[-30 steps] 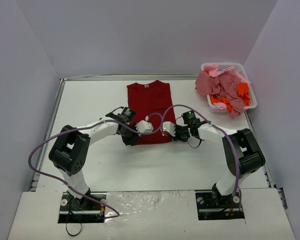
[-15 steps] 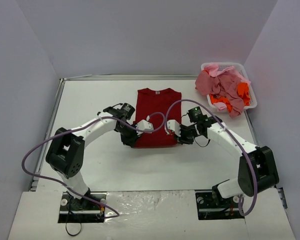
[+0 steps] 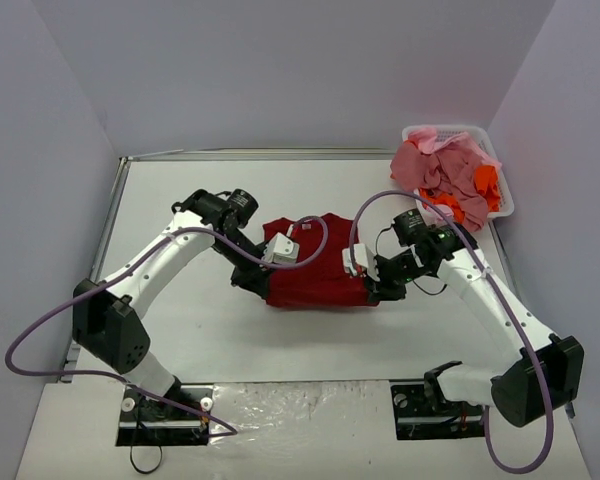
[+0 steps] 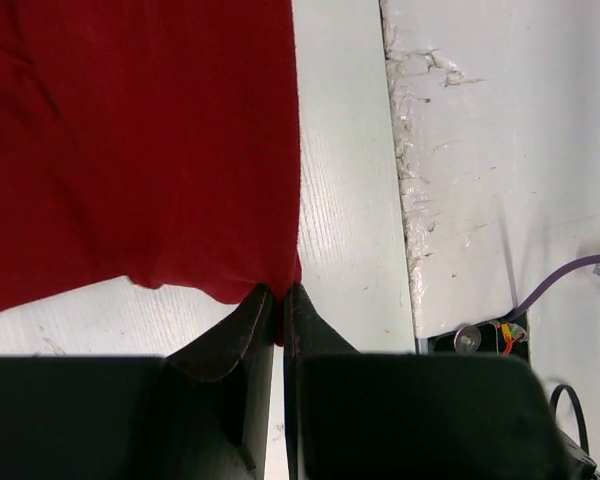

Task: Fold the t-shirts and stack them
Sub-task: Grab one side of the 2/3 rectangular tshirt with both arms, then fold the long partially folded tshirt into a neat square

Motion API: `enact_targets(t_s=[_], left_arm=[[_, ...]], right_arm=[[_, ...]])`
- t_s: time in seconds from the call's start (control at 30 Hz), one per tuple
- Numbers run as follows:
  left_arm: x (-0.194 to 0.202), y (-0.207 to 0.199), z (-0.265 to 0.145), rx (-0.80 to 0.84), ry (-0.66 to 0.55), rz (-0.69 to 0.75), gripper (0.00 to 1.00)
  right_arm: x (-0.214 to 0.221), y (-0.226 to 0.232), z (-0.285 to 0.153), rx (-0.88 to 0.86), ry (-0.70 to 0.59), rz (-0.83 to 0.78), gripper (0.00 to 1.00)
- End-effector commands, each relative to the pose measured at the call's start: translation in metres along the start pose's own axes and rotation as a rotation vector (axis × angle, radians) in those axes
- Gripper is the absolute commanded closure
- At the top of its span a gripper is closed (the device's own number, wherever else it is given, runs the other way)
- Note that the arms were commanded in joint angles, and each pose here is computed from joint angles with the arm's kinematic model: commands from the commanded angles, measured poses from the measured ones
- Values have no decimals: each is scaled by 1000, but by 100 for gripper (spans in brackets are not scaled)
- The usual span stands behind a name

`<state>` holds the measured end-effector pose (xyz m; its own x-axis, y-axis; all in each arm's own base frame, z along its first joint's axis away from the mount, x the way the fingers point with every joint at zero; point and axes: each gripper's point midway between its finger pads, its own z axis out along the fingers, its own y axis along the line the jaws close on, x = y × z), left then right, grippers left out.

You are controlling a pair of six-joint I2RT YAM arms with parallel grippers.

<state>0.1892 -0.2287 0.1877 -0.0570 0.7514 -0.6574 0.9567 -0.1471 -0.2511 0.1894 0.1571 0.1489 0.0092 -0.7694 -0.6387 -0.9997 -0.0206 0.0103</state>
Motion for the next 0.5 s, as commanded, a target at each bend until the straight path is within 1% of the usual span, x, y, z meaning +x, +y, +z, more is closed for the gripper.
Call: enact_targets(t_s=[0.0, 0.07, 0.17, 0.47], left_arm=[[1, -71, -24, 178, 14, -50, 98], [3, -76, -27, 188, 25, -48, 98], [7, -78, -29, 189, 40, -54, 98], [11, -60, -24, 131, 52, -63, 98]], right_arm=[[-17, 36, -23, -103, -33, 1, 100], [-23, 42, -27, -134, -52, -25, 100], [-32, 42, -33, -130, -74, -27, 100], [-26, 19, -21, -135, -39, -51, 100]])
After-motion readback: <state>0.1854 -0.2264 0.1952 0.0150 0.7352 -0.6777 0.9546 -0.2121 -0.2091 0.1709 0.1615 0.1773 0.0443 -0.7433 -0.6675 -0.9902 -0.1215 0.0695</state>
